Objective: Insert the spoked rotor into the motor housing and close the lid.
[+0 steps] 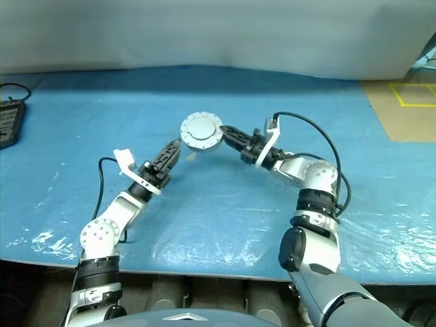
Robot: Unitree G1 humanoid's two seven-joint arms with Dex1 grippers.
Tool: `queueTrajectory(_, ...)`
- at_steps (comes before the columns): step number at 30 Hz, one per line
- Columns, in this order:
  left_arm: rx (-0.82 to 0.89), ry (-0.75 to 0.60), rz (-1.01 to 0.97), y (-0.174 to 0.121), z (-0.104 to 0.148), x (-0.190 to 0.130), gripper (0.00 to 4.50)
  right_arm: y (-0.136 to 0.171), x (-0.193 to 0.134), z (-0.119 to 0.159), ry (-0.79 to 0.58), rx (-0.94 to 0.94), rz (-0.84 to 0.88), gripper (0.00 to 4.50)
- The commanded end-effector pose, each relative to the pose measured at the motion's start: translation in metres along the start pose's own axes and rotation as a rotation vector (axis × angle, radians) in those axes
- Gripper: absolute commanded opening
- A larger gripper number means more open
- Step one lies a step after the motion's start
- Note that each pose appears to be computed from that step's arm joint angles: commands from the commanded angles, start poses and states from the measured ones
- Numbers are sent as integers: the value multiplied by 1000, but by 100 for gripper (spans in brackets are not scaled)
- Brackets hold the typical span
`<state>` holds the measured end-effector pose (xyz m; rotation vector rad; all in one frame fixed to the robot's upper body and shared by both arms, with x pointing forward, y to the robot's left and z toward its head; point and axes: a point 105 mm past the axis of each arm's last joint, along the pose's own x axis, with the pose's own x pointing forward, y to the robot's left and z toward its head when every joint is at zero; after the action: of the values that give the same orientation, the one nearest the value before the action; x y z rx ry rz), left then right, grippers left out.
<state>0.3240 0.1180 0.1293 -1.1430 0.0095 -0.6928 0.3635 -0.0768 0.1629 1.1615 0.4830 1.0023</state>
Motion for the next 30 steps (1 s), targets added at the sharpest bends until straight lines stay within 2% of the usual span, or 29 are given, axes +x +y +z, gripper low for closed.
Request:
queueTrajectory(1,-31,12,-68,-15,0,6,445,24,6,-1,11,-52,102,107)
queueTrajectory(6,-55,50,-116,-25,-6,11,445,24,8,-4,25,-69,97,107)
queueTrajectory(16,-38,72,-141,-27,-11,21,445,27,8,-23,108,-144,107,107)
queueTrajectory(19,-35,73,-142,-25,-15,23,384,26,9,-27,122,-158,107,107)
queueTrajectory(22,-41,64,-147,-25,-17,24,283,25,8,-29,127,-163,106,107)
queueTrajectory(23,-47,60,-150,-26,-18,24,262,24,8,-29,127,-164,106,107)
queueTrajectory(30,-55,77,-98,-17,-22,20,259,19,9,-25,109,-193,87,107)
